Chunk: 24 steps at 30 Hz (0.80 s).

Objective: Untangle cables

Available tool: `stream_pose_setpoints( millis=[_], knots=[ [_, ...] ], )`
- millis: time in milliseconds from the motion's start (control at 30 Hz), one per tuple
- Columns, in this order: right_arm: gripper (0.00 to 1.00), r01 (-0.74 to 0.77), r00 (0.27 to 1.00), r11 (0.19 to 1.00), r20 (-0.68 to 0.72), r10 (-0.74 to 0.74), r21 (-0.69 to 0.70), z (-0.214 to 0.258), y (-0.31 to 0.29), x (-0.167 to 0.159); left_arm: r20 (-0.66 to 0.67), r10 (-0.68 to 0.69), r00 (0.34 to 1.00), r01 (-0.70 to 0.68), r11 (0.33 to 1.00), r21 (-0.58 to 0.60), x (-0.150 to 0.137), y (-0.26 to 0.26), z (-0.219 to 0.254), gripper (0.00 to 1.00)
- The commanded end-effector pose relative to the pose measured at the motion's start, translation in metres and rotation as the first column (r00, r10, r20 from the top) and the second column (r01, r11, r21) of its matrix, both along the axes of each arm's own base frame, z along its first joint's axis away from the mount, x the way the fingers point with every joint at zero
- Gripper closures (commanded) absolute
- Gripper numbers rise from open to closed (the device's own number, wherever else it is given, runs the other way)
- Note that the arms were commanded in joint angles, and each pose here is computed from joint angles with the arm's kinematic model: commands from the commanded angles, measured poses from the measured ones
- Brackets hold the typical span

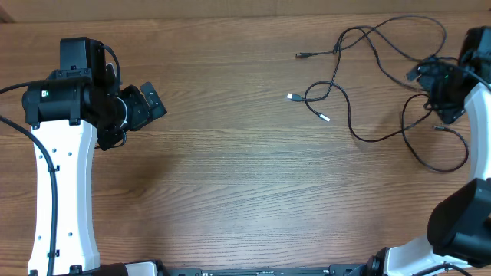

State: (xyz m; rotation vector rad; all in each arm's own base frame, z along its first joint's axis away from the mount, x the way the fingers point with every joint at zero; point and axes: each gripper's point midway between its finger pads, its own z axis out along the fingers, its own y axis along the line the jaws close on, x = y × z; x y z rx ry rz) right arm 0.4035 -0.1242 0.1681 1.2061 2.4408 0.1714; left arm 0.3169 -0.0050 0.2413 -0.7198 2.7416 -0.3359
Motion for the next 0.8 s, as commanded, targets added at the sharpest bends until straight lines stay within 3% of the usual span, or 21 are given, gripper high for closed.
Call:
stream_pose_setpoints(
  millis=[0, 67, 100, 200, 433, 567, 767],
  knots=[
    [0.0, -0.042, 0.999, 0.999, 0.01, 0.042, -0.002, 0.012, 0.01, -0.001, 0.009, -0.027, 1.0, 0.027, 1.0, 0.0, 0.002, -0.002, 0.001, 0.0],
    [0.0, -0.182, 0.983, 0.983, 0.024, 0.182, 0.025, 0.01, 0.032, 0.004, 0.009, -0.026, 1.0, 0.026, 1.0, 0.0, 0.002, -0.002, 0.001, 0.0],
    [0.0, -0.32, 0.947, 0.946, 0.055, 0.318, 0.042, 0.011, 0.052, 0.008, 0.009, -0.026, 1.0, 0.026, 1.0, 0.0, 0.002, -0.002, 0.001, 0.0],
    [0.0, -0.538, 0.84, 0.843, 0.103, 0.533, 0.027, 0.014, 0.09, 0.013, 0.008, -0.018, 1.0, 0.018, 1.0, -0.003, 0.002, -0.002, 0.001, 0.0],
    [0.0, -0.744, 0.661, 0.664, 0.07, 0.748, -0.075, 0.003, 0.158, 0.026, 0.009, -0.016, 1.0, 0.016, 1.0, -0.003, 0.003, -0.002, 0.001, 0.0],
    [0.26, -0.8, 0.594, 0.585, -0.038, 0.803, -0.136, -0.023, 0.175, 0.033, 0.009, -0.016, 1.0, 0.016, 1.0, -0.003, 0.003, -0.002, 0.001, 0.0],
    [0.38, -0.884, 0.467, 0.462, -0.138, 0.874, -0.065, -0.081, 0.206, 0.031, 0.011, -0.016, 1.0, 0.016, 1.0, -0.003, 0.003, -0.002, 0.001, 0.0]
  ],
)
